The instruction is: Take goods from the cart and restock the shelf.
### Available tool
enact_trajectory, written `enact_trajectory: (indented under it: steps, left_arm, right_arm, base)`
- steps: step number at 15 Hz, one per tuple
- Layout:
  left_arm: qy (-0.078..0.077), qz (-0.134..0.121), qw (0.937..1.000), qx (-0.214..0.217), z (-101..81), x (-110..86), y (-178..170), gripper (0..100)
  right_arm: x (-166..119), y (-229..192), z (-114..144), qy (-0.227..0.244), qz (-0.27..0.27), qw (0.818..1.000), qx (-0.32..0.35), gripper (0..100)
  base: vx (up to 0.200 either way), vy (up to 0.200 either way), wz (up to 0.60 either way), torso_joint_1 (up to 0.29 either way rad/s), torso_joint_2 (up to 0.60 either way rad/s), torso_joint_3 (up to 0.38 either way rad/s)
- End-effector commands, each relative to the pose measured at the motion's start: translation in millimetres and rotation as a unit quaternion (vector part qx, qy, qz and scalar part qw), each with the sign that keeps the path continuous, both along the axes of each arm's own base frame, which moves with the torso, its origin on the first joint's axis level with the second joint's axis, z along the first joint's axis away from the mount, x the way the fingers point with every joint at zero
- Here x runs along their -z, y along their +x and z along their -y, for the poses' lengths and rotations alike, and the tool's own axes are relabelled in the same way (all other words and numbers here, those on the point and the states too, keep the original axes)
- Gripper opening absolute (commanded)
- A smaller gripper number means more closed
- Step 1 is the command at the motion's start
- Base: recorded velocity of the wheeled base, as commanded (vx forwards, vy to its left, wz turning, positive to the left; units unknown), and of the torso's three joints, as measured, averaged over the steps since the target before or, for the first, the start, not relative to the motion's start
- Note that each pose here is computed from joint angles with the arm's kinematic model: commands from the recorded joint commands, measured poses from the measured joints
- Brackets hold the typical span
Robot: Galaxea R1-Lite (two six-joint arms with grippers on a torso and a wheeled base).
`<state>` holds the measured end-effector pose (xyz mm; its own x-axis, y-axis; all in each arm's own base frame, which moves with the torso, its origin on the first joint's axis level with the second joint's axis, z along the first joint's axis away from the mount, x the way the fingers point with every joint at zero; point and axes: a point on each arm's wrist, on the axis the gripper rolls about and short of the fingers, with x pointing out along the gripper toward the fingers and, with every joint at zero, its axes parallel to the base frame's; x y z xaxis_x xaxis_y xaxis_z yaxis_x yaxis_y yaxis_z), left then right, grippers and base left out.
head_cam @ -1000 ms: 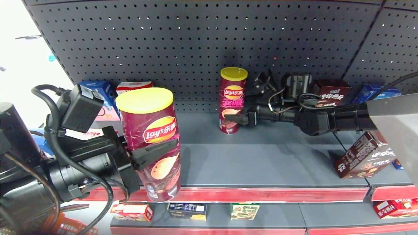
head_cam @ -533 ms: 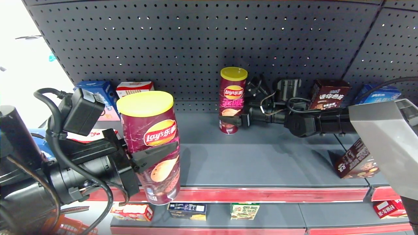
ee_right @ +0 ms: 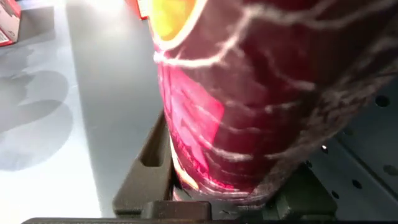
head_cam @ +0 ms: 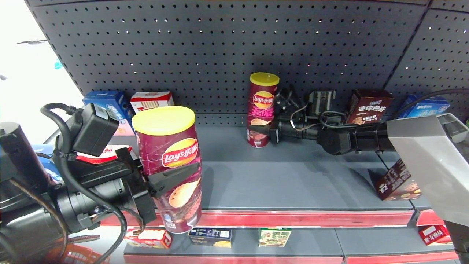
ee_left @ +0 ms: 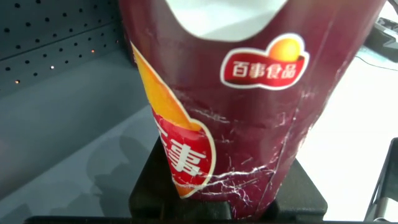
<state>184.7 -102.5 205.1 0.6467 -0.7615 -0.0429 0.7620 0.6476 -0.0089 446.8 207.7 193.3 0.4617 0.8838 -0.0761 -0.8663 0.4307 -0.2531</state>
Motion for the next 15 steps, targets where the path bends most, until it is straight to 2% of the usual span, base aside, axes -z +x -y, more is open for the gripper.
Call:
enact_trajectory:
  steps: [1,4,6,8,11,13,15]
  left_arm:
    - [-0.001,0.001,1.0,0.0,-0.1,-0.4,-0.3,0]
    - [0.0,0.0,1.0,0.0,-0.9,0.7,-1.8,0]
    - [0.001,-0.003,1.0,0.0,-2.9,2.9,-5.8,0]
    - [0.002,-0.005,1.0,-0.001,-4.5,4.7,-8.4,0]
    - [-0.001,0.002,1.0,-0.001,-5.3,1.3,-9.9,0]
    - [-0.001,0.0,1.0,-0.001,-5.5,2.2,-10.2,0]
    - [-0.002,0.0,1.0,-0.001,-5.4,1.7,-10.1,0]
  right_arm:
    - [-9.0,-5.6,1.5,0.002,0.006,1.0,-0.001,0]
    - [-23.7,-22.0,-3.2,0.006,0.013,1.0,-0.01,0]
    - [-38.7,-48.6,-6.0,0.007,0.018,1.0,-0.02,0]
    - [-41.5,-78.4,-8.1,0.007,0.021,0.999,-0.025,0]
    - [-26.3,-118.9,-6.4,0.013,0.031,0.999,-0.027,0]
    - [-7.6,-145.1,1.2,0.008,0.021,0.999,-0.033,0]
    - [-1.7,-169.1,7.7,0.004,0.014,0.999,-0.045,0]
  base:
    - [0.0,0.0,0.0,0.0,0.0,0.0]
    - [0.0,0.0,0.0,0.0,0.0,0.0]
    - [0.0,0.0,0.0,0.0,0.0,0.0]
    - [0.0,0.0,0.0,0.0,0.0,0.0]
    - [0.0,0.0,0.0,0.0,0.0,0.0]
    - [0.0,0.0,0.0,0.0,0.0,0.0]
    - [0.0,0.0,0.0,0.0,0.0,0.0]
